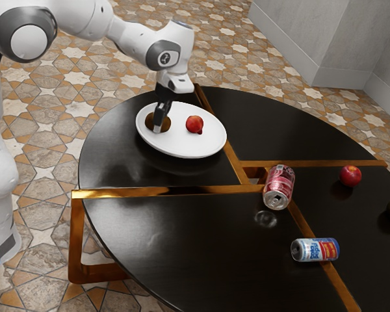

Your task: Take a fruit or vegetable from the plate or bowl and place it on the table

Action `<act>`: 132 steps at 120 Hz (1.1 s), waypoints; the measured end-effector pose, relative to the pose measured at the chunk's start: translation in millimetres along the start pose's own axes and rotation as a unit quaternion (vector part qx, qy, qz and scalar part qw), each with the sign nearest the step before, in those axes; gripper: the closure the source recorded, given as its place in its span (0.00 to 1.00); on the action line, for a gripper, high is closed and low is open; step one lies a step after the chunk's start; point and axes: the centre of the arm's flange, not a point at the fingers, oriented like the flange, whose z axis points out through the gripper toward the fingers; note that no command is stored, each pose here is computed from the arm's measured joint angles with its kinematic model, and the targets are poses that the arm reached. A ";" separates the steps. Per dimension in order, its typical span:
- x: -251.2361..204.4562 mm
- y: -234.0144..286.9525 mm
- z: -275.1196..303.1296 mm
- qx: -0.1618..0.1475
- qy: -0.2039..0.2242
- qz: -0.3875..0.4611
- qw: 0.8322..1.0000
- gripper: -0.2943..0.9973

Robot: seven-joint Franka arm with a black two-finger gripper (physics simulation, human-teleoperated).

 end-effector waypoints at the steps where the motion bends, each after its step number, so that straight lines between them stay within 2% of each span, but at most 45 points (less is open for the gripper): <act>1: -0.2 -0.2 0.0 0.000 0.000 0.000 1.000 0.37; 20: -6.1 -4.7 -0.3 -0.001 0.002 -0.007 1.000 0.36; 56: -18.9 -15.6 -5.7 0.007 0.003 -0.020 1.000 0.50; 65: -20.8 -17.2 -10.1 0.012 0.005 -0.022 1.000 0.51; 82: -15.3 -11.3 -24.0 0.026 0.011 -0.017 0.999 0.59; 93: 6.0 4.5 -35.0 0.037 0.012 0.005 0.999 0.50; 112: 80.6 66.7 -56.0 0.068 0.008 0.087 0.994 0.52; 132: 144.6 150.5 -48.7 0.080 -0.009 0.162 0.983 0.52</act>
